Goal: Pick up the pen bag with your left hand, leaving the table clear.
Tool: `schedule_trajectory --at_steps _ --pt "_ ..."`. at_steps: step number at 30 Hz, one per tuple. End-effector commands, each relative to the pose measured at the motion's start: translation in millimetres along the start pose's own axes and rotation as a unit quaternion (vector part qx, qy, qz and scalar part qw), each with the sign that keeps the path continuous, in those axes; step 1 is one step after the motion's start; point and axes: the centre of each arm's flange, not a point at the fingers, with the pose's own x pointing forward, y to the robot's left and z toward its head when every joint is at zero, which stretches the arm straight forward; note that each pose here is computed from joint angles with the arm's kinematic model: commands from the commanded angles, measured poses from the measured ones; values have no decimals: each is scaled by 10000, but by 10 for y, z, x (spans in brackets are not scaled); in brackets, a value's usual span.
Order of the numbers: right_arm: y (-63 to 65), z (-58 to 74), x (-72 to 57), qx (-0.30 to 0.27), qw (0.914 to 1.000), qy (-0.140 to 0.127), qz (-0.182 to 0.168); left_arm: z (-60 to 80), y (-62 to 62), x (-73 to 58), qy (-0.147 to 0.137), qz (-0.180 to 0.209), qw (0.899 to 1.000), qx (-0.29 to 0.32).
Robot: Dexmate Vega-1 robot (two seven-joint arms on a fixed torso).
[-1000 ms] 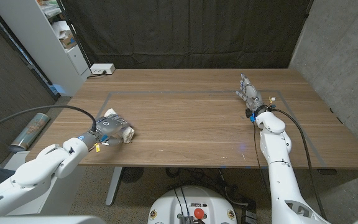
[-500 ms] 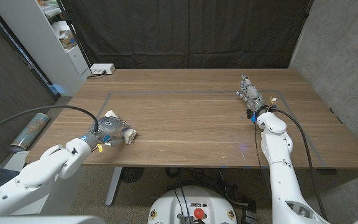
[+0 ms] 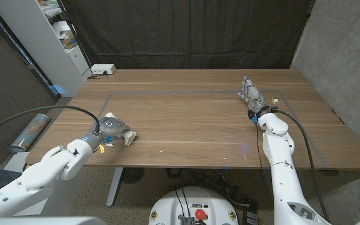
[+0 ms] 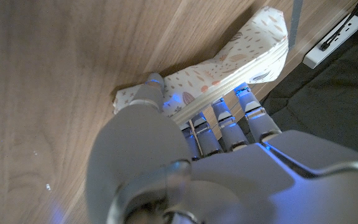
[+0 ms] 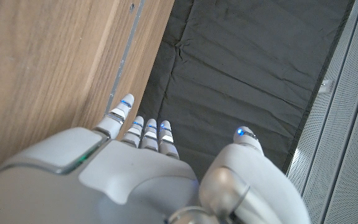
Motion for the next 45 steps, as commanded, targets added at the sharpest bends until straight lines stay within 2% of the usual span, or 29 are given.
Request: schedule_trajectory --at_steps 1,15,25,36,45 --pt "-4 -10 -21 35 10000 -22 33 40 48 -20 20 35 10000 37" --pt "-80 -12 -79 63 10000 -62 3 85 173 -15 82 40 9999 111" --pt "-93 7 -94 64 9999 -84 15 71 255 -40 135 216 9996 132" --pt "-67 4 -90 81 9999 -82 16 5 314 -17 138 239 9996 102" --pt "-24 16 -64 81 9999 -98 6 -93 408 1 155 219 9996 97"
